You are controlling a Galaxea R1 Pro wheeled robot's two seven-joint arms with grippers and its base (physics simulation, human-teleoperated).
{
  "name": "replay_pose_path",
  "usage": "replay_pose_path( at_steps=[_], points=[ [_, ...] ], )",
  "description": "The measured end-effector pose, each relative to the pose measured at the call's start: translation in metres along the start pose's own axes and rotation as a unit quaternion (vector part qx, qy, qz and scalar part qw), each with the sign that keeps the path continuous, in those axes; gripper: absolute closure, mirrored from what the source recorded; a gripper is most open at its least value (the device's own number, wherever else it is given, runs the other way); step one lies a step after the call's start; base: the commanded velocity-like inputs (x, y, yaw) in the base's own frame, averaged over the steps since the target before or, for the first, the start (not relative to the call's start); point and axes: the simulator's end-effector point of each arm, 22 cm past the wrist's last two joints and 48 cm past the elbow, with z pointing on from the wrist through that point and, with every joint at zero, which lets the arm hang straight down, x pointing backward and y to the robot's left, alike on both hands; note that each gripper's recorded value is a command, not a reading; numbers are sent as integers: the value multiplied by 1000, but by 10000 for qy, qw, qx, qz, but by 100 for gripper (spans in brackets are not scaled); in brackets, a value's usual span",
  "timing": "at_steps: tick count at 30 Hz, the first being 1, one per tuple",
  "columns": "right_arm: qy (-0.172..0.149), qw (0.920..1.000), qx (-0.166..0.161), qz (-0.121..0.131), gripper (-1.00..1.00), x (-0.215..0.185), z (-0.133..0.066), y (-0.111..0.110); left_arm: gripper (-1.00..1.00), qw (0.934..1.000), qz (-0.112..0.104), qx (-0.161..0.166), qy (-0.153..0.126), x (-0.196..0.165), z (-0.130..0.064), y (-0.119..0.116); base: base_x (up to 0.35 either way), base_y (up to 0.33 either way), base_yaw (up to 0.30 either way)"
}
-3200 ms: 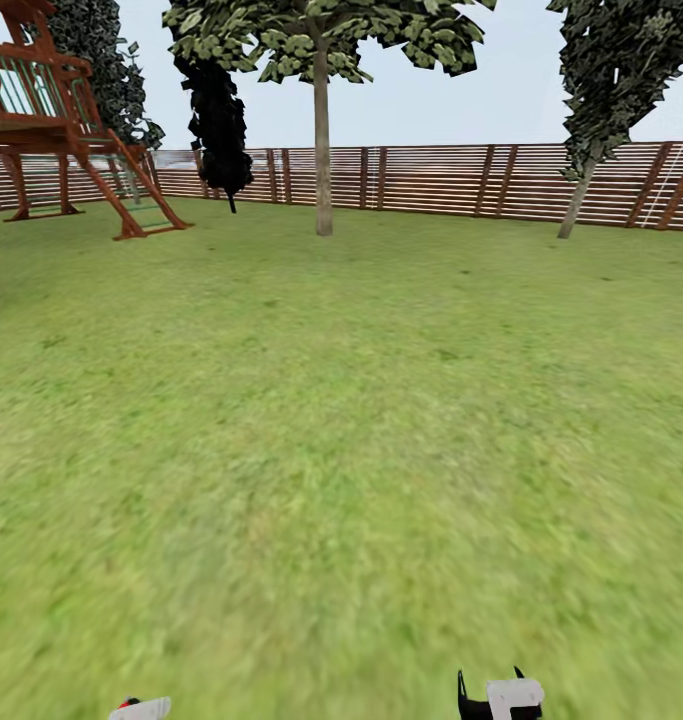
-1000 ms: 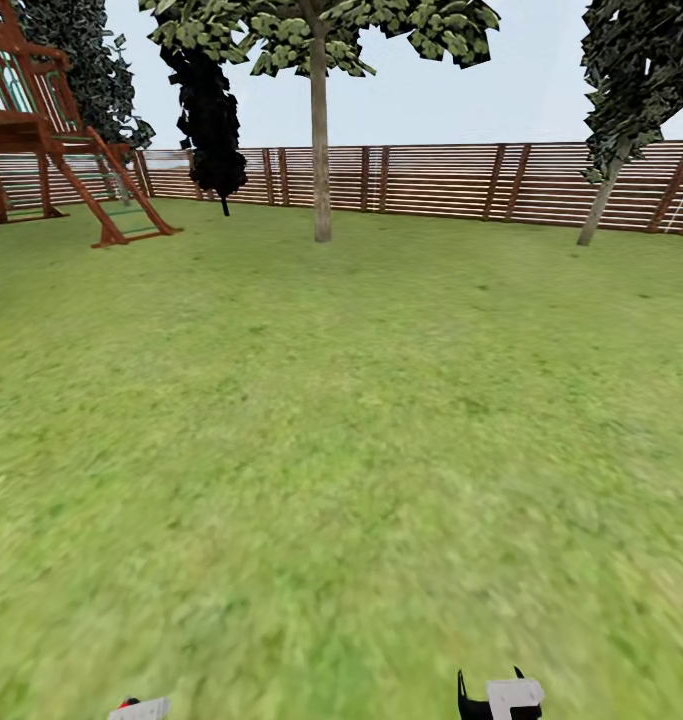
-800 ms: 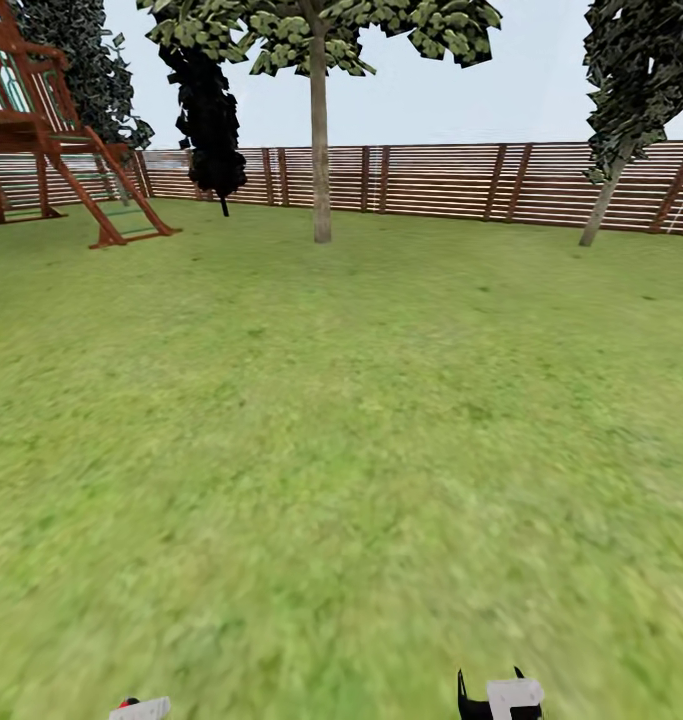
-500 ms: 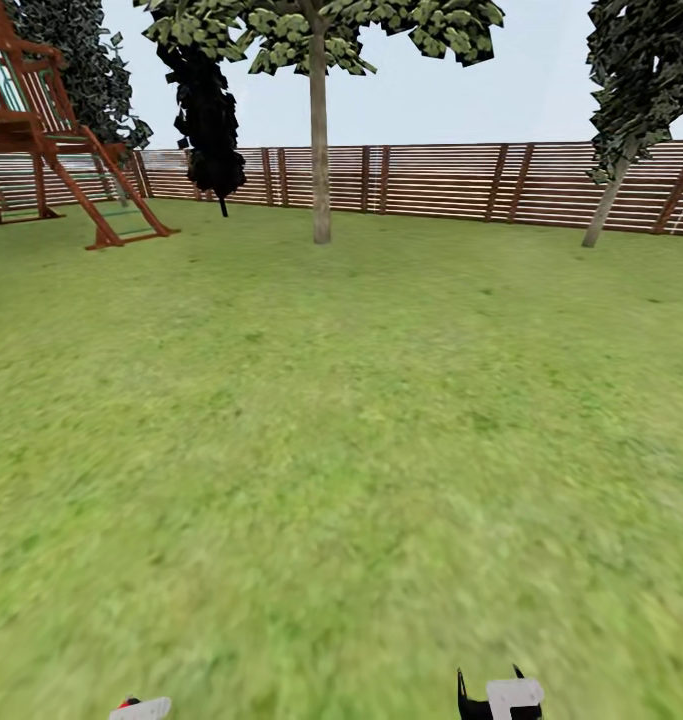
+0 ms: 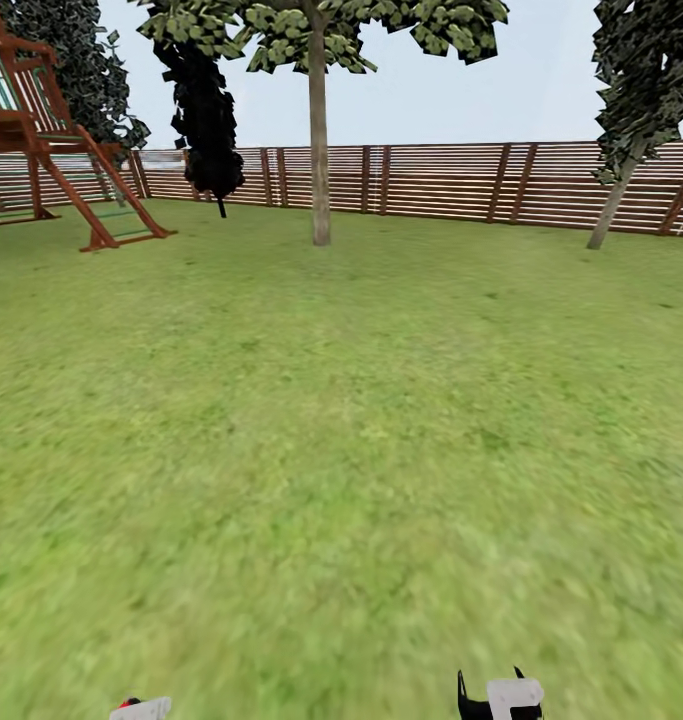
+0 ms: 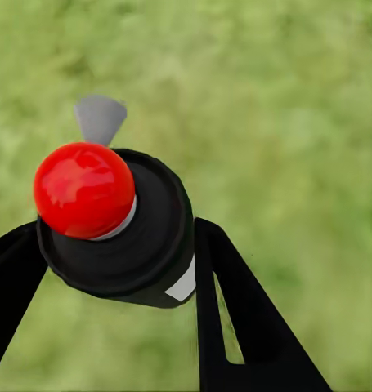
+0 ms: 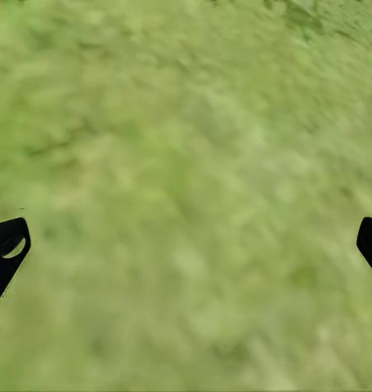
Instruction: In the garden, pick up the pesticide atomizer on the floor and spray pesticide onto both trees until each tree trunk is fully covered.
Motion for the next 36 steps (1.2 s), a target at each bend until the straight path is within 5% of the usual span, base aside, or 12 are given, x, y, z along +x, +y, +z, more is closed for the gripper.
replay_pose_path(
  at_steps=[36],
  points=[
    [-5, 10000, 0, 1, -100, 0, 0, 0, 100, 10000, 1, 0, -4, 0, 0, 0, 340, 0, 0]
  ],
)
